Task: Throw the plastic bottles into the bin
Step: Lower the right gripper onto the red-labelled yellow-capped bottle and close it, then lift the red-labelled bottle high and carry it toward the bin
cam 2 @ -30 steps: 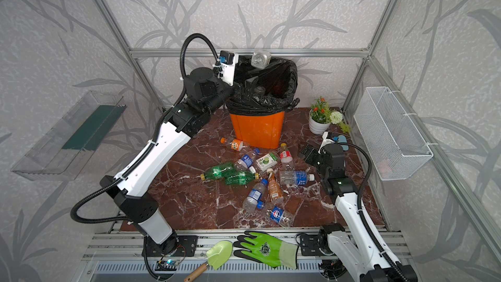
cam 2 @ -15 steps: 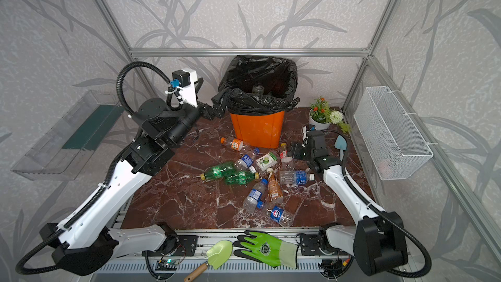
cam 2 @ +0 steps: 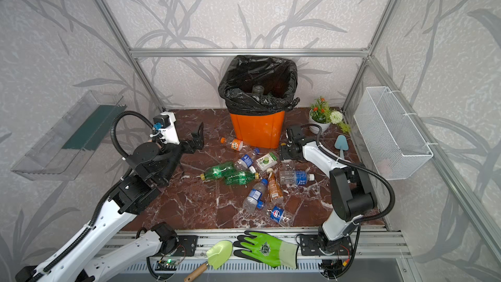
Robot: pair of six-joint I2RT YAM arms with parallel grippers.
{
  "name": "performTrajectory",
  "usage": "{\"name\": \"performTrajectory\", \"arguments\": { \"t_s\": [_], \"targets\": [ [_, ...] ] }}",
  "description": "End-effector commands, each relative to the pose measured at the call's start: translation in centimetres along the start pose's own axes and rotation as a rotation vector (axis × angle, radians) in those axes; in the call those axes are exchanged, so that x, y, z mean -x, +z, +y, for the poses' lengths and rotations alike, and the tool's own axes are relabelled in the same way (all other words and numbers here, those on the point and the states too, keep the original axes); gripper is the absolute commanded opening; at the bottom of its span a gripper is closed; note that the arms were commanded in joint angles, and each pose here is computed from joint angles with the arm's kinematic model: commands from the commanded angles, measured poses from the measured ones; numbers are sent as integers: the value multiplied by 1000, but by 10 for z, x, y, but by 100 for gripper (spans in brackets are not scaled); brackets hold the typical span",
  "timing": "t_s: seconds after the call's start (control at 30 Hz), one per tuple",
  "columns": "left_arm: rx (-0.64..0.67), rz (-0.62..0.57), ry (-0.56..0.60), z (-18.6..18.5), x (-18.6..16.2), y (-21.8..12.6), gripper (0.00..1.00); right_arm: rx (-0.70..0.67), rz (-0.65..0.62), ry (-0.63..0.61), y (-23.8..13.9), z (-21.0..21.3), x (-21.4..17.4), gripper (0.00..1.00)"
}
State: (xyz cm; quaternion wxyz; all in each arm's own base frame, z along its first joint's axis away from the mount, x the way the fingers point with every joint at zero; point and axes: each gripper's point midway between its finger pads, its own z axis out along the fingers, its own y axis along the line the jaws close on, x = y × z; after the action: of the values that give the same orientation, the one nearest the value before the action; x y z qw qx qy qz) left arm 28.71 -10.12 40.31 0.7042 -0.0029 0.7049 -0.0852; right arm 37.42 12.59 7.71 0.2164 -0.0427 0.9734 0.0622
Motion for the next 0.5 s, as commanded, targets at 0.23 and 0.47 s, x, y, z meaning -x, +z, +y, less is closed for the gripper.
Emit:
{"name": "performTrajectory", "arguments": {
  "t_s": [0.23,0.47],
  "targets": [
    [126,67,-73,31,-32,-2,99,-55,160,-76,23,-4,-18,73],
    [131,96,-78,32,-40,3,99,-20,176,-81,33,2,-19,73]
  ]
}}
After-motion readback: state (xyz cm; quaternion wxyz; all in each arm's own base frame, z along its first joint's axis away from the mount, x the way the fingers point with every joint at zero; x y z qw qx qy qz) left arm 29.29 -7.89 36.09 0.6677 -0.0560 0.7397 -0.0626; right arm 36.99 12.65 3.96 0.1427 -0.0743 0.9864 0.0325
